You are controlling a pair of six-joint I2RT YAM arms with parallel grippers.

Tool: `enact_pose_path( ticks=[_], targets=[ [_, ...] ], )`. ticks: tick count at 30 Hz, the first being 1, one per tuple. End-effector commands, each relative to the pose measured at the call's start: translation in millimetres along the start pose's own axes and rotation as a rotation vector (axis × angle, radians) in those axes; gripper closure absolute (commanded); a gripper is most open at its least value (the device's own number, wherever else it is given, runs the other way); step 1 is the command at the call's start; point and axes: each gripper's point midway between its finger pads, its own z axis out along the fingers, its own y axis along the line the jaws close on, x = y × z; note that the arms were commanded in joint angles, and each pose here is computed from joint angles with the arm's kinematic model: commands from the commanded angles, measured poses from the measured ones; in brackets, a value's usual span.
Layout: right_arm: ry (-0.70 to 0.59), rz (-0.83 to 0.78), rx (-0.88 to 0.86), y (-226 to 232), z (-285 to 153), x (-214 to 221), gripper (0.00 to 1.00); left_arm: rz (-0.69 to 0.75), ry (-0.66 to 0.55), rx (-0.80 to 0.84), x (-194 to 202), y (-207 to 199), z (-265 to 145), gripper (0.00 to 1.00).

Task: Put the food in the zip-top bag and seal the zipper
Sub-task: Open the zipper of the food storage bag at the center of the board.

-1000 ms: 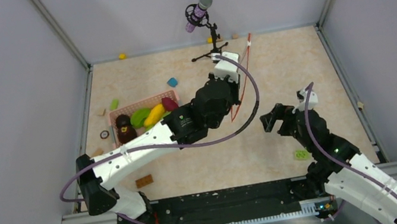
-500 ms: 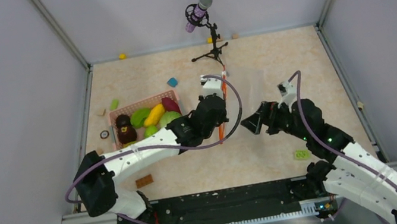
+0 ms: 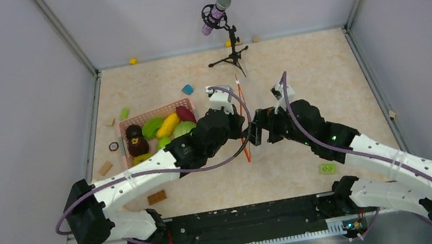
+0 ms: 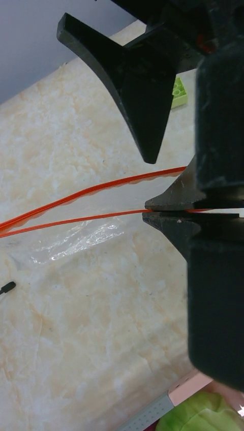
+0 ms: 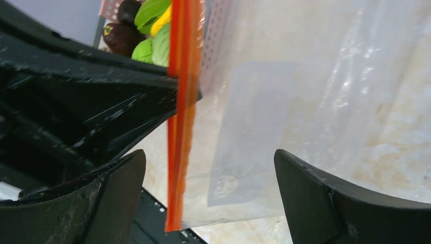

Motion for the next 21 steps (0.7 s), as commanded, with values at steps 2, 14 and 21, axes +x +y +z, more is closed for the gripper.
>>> enact_pose_path(
  ticks=[2, 14, 21],
  targets=[
    [-0.152, -0.036, 0.081, 0, -9, -45, 0.06, -0.089, -0.087, 0.123, -29, -21, -19, 1.00],
    [-0.200, -0.051, 0.340, -41, -5, -52, 0.20, -0.110, -0.062, 0.162, -19, -25, -21, 1.00],
    [-0.289, -0.112, 0.550, -82, -34, -62, 0.90, -0.100, -0.043, 0.097, 0, -4, -22, 1.00]
  ],
)
